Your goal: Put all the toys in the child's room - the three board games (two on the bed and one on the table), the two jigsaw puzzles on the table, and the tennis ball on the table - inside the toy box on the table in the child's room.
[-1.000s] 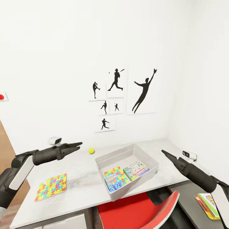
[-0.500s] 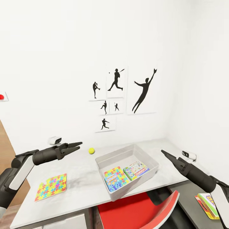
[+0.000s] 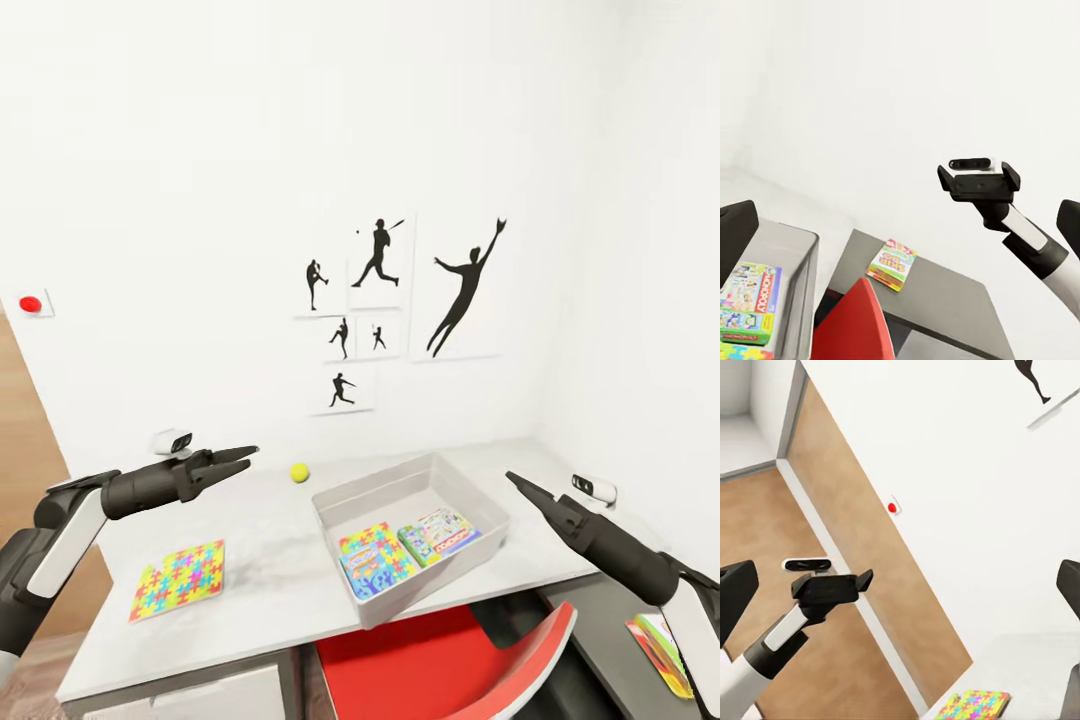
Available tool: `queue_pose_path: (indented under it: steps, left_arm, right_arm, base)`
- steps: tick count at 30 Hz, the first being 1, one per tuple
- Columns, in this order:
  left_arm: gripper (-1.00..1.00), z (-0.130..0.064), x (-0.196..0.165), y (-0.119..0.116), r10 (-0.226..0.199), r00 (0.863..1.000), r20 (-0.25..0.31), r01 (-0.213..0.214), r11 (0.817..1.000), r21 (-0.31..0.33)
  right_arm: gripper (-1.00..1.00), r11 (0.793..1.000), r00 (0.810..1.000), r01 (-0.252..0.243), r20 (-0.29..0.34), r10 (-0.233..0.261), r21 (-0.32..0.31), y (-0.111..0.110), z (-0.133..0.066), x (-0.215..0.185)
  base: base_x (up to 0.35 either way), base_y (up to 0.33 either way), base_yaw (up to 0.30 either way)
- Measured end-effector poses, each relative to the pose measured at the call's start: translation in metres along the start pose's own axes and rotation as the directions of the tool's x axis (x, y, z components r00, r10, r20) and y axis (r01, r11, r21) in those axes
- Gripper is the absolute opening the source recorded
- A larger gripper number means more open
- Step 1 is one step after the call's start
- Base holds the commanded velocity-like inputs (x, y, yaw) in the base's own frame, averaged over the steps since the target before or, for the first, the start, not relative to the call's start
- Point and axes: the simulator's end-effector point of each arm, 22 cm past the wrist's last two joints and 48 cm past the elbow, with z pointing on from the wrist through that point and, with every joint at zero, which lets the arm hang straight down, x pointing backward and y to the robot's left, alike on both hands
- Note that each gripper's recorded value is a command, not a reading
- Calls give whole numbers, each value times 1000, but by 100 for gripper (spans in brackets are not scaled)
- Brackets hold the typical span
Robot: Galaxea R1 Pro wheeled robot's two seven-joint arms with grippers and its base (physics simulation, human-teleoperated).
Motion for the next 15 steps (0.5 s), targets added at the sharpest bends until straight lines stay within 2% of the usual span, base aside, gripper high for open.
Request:
queue_pose_path:
  steps: [6, 11, 15]
  left_arm:
    - [100, -1, -2, -2, 6, 1000, 3, -6, 1000, 1]
    - [100, -1, -4, -4, 11, 1000, 4, -11, 1000, 0]
    - [100, -2, -5, -5, 13, 1000, 5, -13, 1000, 0]
  right_arm:
    - [100, 1000, 1000, 4, 1, -4, 8, 0, 0, -1]
    - [100, 1000, 1000, 7, 2, -7, 18, -1, 1, -2]
    - [100, 1000, 1000, 10, 5, -11, 22, -1, 0, -4]
  base:
    - [-34, 7, 172]
    - [-69, 132, 166]
    - [-18, 71, 68]
